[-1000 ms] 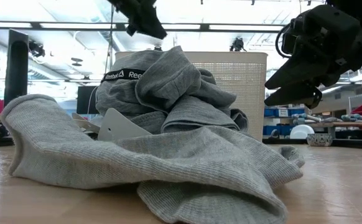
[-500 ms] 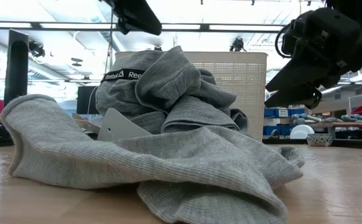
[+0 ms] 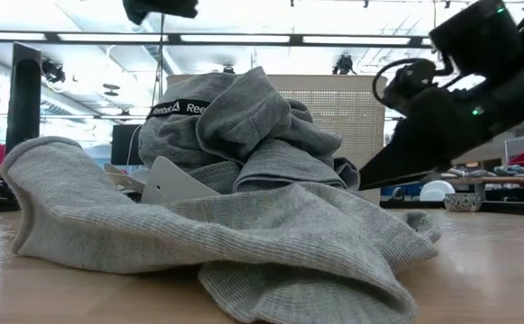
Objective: Sort clothes
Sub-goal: Put the gray shirt into the white bin
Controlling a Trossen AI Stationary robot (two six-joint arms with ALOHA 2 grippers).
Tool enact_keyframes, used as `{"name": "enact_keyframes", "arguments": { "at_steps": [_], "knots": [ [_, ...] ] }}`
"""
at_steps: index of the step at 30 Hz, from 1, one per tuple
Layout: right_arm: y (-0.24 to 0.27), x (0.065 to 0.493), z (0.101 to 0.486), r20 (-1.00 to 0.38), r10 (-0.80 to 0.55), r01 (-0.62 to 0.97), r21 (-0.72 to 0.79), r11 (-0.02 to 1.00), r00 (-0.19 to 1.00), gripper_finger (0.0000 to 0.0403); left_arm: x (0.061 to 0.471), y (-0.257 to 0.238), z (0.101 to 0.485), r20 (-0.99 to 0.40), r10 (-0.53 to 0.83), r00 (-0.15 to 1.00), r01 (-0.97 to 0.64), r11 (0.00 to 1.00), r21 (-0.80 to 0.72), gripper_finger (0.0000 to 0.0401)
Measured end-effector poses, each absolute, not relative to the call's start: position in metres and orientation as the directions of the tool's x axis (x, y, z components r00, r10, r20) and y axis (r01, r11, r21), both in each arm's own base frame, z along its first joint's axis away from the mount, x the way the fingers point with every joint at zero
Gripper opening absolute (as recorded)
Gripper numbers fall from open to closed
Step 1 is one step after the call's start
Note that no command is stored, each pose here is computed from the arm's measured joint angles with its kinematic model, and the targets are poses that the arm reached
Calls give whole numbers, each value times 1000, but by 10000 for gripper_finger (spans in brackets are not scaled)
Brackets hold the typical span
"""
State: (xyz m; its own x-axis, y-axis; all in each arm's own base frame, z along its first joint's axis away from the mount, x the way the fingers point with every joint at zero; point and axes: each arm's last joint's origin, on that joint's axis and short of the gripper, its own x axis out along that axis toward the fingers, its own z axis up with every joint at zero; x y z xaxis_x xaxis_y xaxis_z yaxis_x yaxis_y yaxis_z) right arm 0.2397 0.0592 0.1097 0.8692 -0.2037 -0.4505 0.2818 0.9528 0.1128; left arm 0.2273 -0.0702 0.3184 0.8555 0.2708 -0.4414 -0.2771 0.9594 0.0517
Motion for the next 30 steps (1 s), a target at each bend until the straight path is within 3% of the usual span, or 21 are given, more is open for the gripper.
{"name": "enact_keyframes", "arguments": {
  "at_steps": [8,17,20,24,30],
  "knots": [
    [50,269,102,-457,-254,263,-44,964,853,230,205,-91,289,-423,351,836,-364,930,53,117],
    [46,308,90,-496,-152,163,-21,986,855,222,187,-95,247,-446,393,804,-449,893,-23,117],
    [48,316,91,-510,-132,141,-21,990,850,165,184,-96,237,-442,403,801,-473,879,-55,117],
    [48,315,99,-558,-137,139,-40,990,818,32,182,-95,230,-437,402,804,-480,874,-78,117],
    [46,305,148,-541,-146,157,-26,987,828,19,182,-95,229,-437,406,803,-480,874,-71,117]
  ]
}}
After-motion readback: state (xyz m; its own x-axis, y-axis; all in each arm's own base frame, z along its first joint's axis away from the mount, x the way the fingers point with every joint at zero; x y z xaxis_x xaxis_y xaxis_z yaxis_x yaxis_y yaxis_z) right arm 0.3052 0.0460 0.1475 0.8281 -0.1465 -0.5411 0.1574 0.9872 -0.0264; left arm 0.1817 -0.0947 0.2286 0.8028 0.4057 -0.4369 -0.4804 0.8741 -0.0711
